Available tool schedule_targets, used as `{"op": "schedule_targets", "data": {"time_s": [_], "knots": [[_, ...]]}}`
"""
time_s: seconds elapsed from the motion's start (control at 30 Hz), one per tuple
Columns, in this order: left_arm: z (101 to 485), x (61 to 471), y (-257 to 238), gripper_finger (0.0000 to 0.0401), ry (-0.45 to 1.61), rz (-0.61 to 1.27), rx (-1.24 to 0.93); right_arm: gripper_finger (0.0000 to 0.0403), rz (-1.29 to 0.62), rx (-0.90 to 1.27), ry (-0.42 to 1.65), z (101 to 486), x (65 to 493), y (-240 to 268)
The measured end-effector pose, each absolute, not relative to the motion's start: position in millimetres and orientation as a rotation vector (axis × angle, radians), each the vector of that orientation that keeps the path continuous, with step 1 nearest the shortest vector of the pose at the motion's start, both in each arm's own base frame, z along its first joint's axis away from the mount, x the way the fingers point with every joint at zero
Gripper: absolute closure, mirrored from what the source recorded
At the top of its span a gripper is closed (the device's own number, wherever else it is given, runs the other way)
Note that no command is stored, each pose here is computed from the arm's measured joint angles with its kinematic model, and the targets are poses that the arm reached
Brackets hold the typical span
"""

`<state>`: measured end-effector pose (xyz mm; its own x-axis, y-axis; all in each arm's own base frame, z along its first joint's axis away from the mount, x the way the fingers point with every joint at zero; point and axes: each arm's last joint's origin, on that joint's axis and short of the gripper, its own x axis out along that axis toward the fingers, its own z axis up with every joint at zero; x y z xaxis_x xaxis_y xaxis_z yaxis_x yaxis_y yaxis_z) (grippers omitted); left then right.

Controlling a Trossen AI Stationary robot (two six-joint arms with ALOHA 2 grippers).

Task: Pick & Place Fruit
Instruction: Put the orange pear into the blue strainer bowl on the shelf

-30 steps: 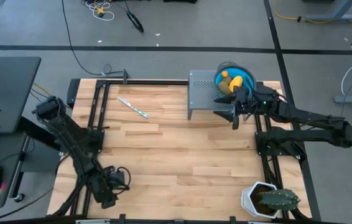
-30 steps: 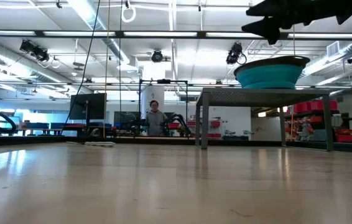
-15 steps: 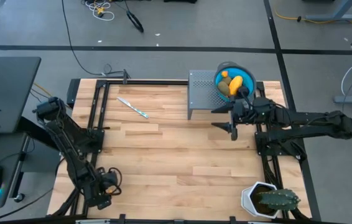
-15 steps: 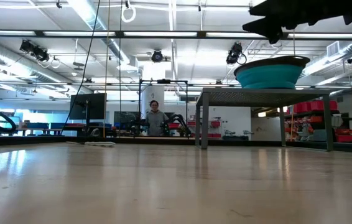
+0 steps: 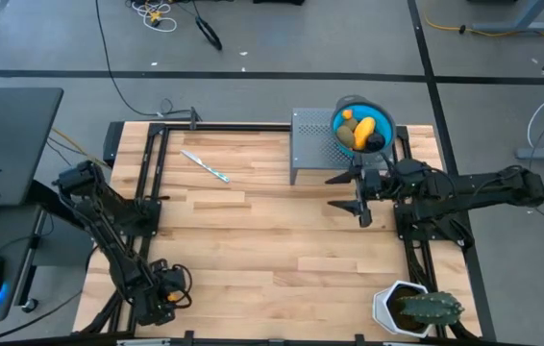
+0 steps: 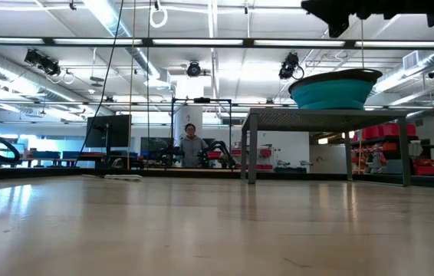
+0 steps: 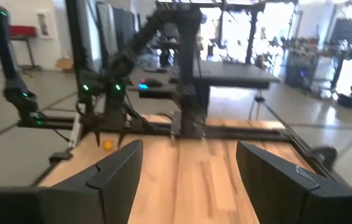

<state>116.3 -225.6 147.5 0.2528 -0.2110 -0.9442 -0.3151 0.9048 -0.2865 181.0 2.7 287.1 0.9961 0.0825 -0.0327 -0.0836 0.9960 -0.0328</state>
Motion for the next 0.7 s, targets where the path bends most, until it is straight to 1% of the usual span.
{"op": "schedule_targets", "data": {"time_s": [0.27, 0.47, 0.7], "knots": [[144, 115, -227, 0.0118, 1.322, 0.068, -0.425, 0.0135, 0.131, -0.043, 0.001, 287, 187, 13], [144, 111, -229, 0.0118, 1.328, 0.065, -0.411, 0.0135, 0.079, -0.044, 0.034, 279, 199, 15], [143, 109, -229, 0.0118, 1.326, 0.063, -0.404, 0.0135, 0.078, -0.043, 0.009, 279, 204, 16]]}}
